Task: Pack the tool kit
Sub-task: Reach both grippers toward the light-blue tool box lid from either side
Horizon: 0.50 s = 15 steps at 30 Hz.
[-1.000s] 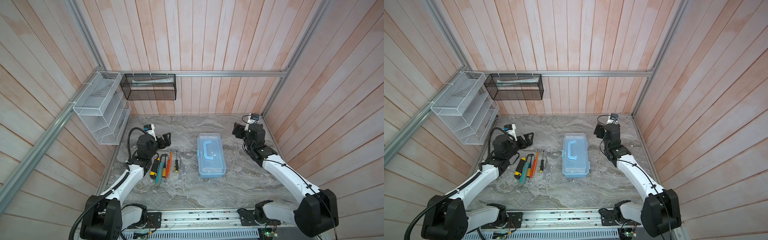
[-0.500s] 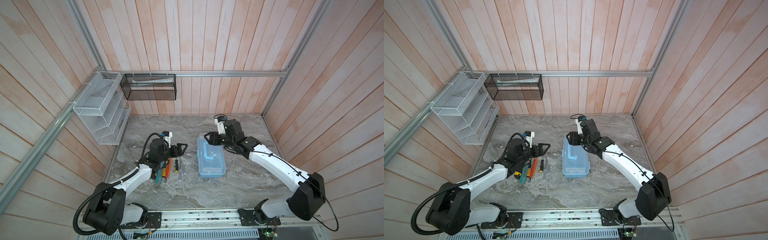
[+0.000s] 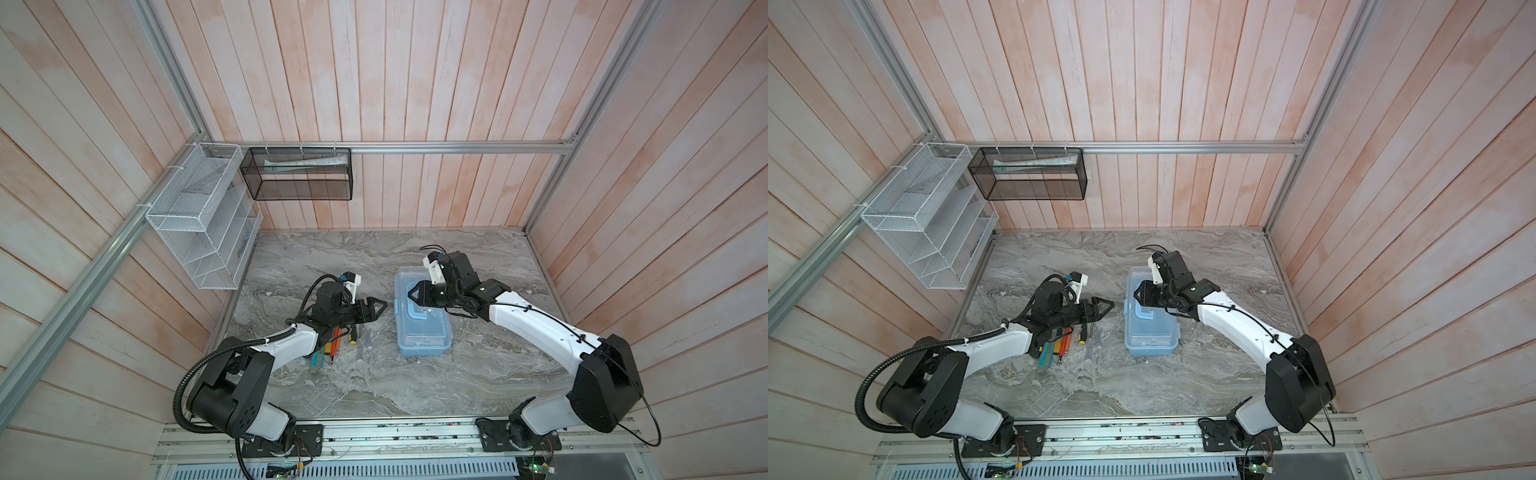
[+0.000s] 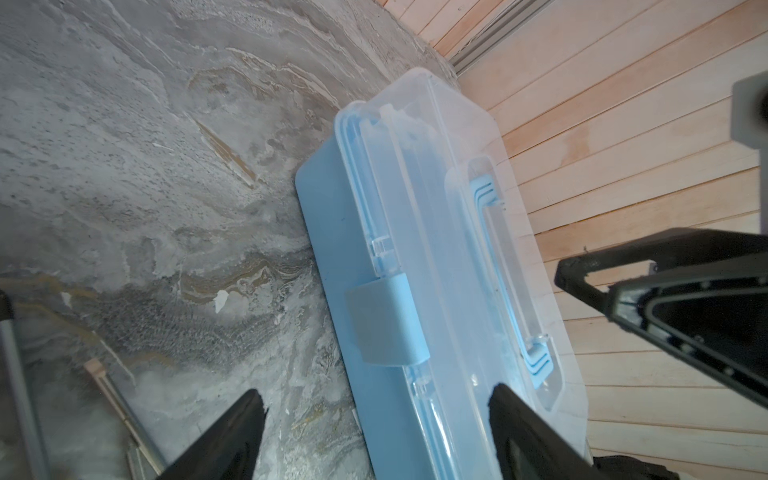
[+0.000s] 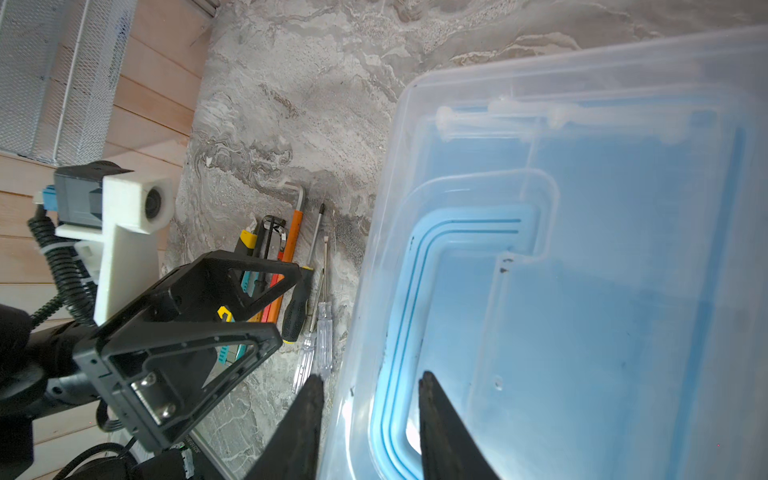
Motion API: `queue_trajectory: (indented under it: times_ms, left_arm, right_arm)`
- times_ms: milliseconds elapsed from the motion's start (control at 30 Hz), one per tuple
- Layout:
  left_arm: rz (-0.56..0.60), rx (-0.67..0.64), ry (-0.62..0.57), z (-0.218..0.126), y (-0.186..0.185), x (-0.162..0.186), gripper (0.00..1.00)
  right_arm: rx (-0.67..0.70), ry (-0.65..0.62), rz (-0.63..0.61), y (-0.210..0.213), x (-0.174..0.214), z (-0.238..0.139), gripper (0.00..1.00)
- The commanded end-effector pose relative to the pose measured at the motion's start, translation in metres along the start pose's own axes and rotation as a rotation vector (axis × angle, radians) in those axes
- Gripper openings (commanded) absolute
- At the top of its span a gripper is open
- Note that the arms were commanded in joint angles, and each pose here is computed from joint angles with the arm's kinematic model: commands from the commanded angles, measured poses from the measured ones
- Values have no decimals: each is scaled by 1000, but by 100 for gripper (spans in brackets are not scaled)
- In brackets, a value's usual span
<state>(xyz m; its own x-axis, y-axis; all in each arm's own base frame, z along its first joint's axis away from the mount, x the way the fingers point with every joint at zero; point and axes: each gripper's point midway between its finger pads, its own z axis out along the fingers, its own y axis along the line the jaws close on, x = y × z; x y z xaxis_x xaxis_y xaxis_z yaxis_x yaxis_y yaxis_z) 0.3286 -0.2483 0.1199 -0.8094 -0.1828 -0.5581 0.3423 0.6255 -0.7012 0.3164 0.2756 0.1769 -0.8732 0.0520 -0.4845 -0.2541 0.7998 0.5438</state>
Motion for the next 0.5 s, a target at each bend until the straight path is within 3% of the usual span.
queue_trajectory:
  times_ms: [0, 300, 467]
  left_arm:
    - [23, 36, -3, 10, -12, -6, 86]
    - [23, 30, 21, 30, -11, 0, 86]
    - [27, 35, 26, 36, -11, 1, 86]
  right_arm:
    - [17, 53, 54, -9, 12, 10, 39]
    - [26, 146, 153, -19, 26, 28, 43]
    - [-54, 201, 176, -13, 32, 33, 47]
